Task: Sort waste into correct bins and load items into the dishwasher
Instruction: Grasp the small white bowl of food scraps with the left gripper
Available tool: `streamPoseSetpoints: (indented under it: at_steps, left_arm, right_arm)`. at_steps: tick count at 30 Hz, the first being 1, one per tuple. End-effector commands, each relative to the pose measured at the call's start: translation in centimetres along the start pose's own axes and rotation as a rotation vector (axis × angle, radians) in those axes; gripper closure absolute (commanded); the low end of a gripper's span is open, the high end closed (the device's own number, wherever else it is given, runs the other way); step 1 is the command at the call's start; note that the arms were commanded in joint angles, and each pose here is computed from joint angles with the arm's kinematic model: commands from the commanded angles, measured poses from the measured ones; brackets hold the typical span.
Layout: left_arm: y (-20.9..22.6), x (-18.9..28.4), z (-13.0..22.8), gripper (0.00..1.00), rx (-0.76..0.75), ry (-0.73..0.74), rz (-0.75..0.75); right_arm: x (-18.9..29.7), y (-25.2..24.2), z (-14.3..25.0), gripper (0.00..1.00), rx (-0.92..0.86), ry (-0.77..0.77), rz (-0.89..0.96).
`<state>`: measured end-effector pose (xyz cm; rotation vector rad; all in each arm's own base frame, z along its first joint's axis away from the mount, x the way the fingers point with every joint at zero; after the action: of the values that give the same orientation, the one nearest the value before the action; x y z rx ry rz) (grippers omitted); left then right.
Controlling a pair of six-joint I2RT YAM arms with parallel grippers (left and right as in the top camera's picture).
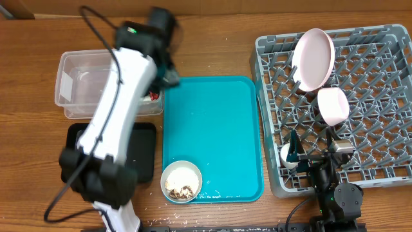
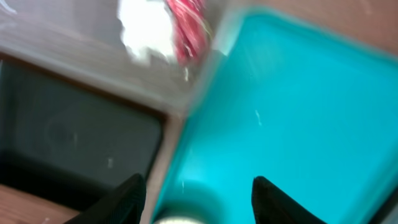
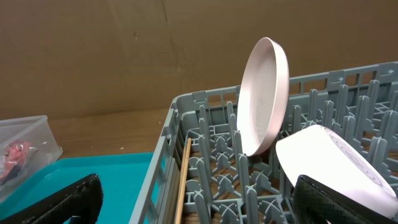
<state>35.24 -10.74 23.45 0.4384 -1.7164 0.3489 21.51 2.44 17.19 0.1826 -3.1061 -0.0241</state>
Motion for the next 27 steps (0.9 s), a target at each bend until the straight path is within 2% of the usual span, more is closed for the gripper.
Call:
streamPoseSetpoints:
  at_steps: [1,8,15,19,23,27]
  left_arm:
    - [-1.4,2.1,5.2,0.43,-0.138,0.013,-0.034]
    - [-2.4,-1.8,14.9,0.50,-0.260,0.094,-0.202]
    - [-1.4,-5.3,21.7,0.50,-0.359,0.100,-0.312]
    - [-0.7,-7.5,23.8,0.52,-0.401,0.127,-0.324]
    - [0.0,-9.5,24.3,0.53,-0.400,0.135,-0.338]
    - [0.0,-11.5,25.0,0.51,-0.451,0.157,-0.301]
  right_arm:
    - [0.0,-0.1,0.1,0.00,0.003,-0.006,0.003]
    - [0.0,-0.1,0.1,0.00,0.003,-0.006,0.003]
    - [0.0,-0.1,0.1,0.00,0.003,-0.006,0.003]
    - [0.0,-0.1,0.1,0.00,0.003,-0.006,0.003]
    - [0.0,-0.1,0.1,0.00,0.003,-0.006,0.003]
    - [0.0,-0.1,0.1,0.00,0.003,-0.006,0.003]
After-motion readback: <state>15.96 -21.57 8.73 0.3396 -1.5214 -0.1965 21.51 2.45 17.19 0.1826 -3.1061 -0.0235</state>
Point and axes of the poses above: each gripper's point midway between its finger pads, its own x axis back along the fingers, its own y axis along the line the jaws close on, z = x × y, the point moved 3 cm from there along x, back along the fingers, and after that the axes turned 9 degrees about x, right-handed, at the moved point
